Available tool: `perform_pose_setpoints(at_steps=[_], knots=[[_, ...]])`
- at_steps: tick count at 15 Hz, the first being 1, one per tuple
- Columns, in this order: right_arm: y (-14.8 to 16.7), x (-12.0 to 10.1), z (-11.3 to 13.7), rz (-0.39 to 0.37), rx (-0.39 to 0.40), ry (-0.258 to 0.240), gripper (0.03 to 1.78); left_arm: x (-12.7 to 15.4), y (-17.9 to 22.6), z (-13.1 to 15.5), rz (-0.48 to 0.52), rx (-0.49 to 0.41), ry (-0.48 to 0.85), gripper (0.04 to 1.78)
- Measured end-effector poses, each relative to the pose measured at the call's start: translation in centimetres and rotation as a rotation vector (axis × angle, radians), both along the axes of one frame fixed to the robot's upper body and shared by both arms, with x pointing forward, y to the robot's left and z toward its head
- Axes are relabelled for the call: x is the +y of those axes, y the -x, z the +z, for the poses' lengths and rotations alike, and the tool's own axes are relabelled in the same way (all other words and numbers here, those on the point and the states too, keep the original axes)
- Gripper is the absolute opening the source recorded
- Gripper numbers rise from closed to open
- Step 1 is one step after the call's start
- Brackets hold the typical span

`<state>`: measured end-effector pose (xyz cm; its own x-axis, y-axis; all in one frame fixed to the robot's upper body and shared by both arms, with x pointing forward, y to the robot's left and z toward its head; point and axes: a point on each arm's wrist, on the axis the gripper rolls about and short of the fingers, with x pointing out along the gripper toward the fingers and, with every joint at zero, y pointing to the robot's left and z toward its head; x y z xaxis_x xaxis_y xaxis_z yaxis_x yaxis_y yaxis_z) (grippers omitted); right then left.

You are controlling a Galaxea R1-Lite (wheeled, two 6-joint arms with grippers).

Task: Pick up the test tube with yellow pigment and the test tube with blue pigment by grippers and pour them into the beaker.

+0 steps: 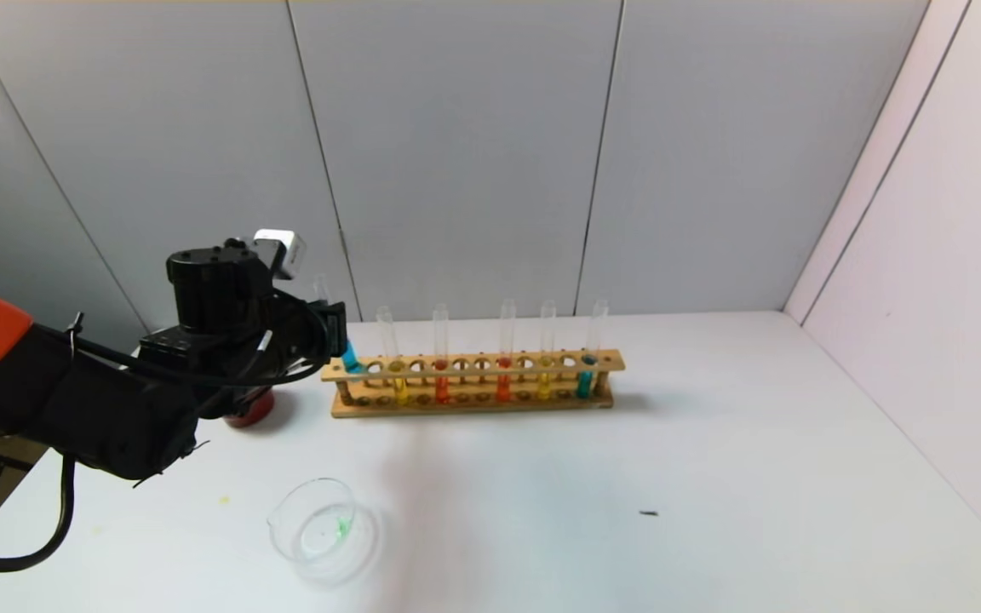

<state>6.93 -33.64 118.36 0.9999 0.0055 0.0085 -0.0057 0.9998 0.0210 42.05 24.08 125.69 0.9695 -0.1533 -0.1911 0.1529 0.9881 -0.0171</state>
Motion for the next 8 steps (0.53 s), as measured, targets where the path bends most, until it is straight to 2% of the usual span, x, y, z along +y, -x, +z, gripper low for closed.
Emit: perform_pose_setpoints(at_steps=[8], knots=[[0.0,0.0,0.0,-0.001,0.0,0.0,1.74,-0.7,0.5,2.4,0.001,-0.04,0.003,0.3]])
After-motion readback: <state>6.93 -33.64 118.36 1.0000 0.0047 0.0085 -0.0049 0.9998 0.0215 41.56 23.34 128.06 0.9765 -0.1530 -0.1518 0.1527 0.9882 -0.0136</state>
